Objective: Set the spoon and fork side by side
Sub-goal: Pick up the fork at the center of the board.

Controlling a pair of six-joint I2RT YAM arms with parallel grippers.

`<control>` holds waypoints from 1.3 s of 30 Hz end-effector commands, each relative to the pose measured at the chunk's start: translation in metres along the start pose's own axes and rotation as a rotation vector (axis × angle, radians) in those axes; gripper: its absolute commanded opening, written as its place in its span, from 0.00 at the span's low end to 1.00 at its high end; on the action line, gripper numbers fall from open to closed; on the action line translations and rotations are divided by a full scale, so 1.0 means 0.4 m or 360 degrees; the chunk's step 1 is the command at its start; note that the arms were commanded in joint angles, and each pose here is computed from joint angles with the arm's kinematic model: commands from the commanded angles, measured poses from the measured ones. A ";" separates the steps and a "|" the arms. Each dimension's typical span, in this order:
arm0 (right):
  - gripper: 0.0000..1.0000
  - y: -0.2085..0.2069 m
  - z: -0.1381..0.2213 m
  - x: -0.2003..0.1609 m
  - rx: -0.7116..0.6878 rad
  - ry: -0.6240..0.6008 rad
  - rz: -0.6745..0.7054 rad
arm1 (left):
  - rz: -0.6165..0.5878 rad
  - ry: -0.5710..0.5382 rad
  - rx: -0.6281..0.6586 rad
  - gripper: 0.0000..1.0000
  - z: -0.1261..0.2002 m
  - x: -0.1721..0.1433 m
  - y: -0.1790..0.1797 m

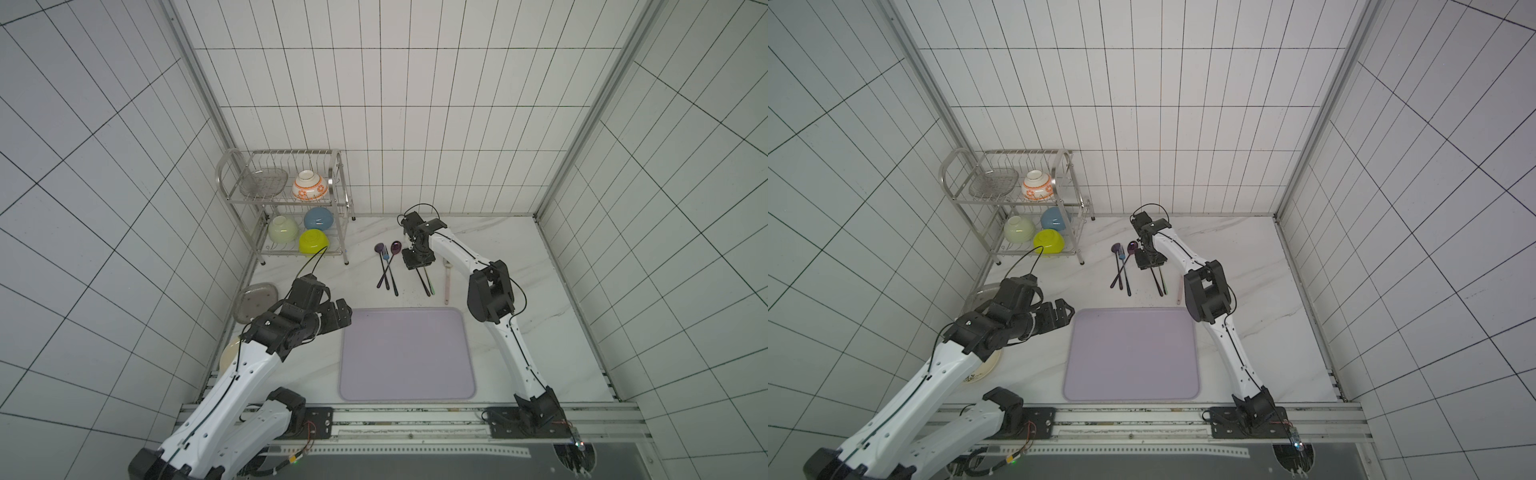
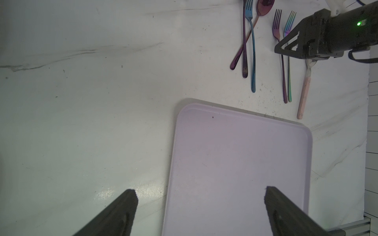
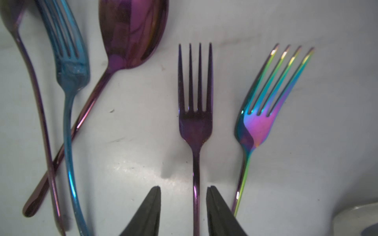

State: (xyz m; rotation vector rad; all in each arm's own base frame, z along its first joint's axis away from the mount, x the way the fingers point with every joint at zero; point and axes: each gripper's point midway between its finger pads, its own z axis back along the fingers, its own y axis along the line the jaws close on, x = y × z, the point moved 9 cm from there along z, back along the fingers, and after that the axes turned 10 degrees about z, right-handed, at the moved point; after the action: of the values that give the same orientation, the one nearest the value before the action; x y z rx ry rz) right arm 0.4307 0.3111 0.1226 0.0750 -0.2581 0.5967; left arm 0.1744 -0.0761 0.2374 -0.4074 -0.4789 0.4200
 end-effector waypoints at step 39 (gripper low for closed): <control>0.00 0.174 0.318 -0.148 0.0015 -0.0246 -0.0547 | 0.0088 -0.0351 -0.0004 0.98 0.076 0.024 0.038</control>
State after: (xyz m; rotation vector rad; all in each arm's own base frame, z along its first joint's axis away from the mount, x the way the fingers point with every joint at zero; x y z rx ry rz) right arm 0.3548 0.3041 0.2277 0.1450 -0.4025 0.3178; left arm 0.1665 -0.0562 0.2561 -0.3959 -0.6352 0.4940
